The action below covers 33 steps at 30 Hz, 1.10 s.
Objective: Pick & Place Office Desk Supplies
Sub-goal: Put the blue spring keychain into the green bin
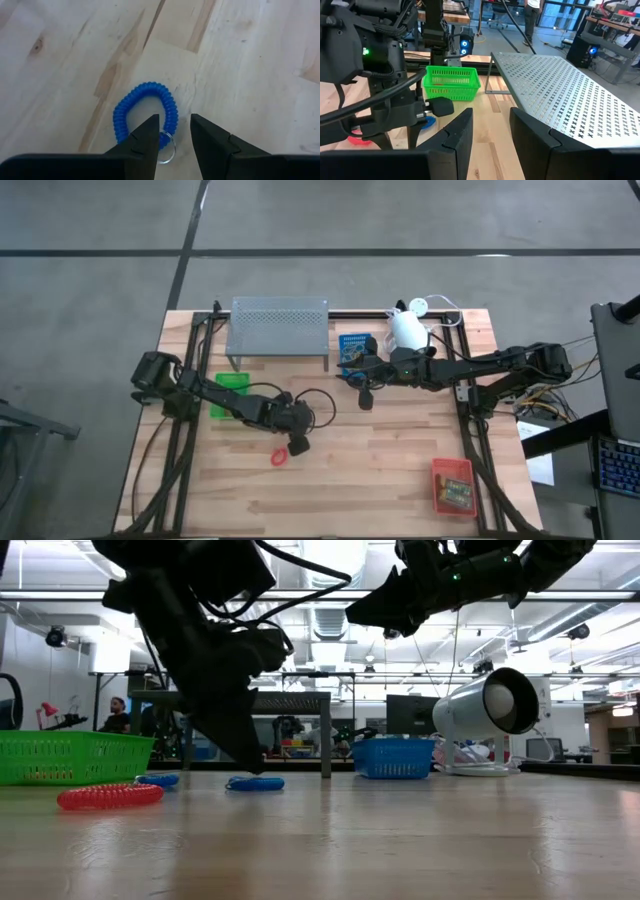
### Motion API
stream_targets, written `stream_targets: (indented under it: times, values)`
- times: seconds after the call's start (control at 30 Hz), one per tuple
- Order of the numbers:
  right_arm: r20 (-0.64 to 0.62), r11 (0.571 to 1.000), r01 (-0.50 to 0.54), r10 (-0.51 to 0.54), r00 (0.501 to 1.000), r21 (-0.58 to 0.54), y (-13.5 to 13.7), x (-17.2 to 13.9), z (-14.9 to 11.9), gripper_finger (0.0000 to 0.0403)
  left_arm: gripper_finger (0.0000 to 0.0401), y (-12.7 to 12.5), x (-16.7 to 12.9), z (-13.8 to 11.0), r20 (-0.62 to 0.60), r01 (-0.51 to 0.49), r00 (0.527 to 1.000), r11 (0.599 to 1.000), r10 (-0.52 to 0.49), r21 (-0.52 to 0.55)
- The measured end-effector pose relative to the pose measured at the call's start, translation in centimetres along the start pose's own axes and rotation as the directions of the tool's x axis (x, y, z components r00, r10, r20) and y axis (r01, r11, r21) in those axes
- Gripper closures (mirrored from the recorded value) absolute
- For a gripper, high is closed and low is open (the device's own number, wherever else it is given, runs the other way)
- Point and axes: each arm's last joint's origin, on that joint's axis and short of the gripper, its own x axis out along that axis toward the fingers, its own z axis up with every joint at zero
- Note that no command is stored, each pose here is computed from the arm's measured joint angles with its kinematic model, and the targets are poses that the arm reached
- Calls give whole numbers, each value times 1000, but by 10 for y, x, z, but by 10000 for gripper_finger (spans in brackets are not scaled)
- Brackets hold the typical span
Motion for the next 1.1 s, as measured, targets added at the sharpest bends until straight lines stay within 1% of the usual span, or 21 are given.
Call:
stream_targets:
  times: [0.53,0.63,0.7,0.8,1.1]
  values:
    - [0,1000,1,-1,1000,0,0,0,0,275,283,0,0,0,-4,9,1000,1000,-9,18]
    - [0,1000,0,0,1000,0,0,0,0,275,283,2,2,-4,-10,9,1000,1000,-8,24]
    - [0,1000,0,0,1000,0,0,0,0,275,283,5,6,-10,-24,11,1000,1000,-10,20]
    - [0,1000,0,0,1000,0,0,0,0,275,283,6,9,-13,-16,13,1000,1000,-13,-1]
    - [0,1000,0,0,1000,0,0,0,0,275,283,8,10,-12,-13,14,1000,1000,-14,-11]
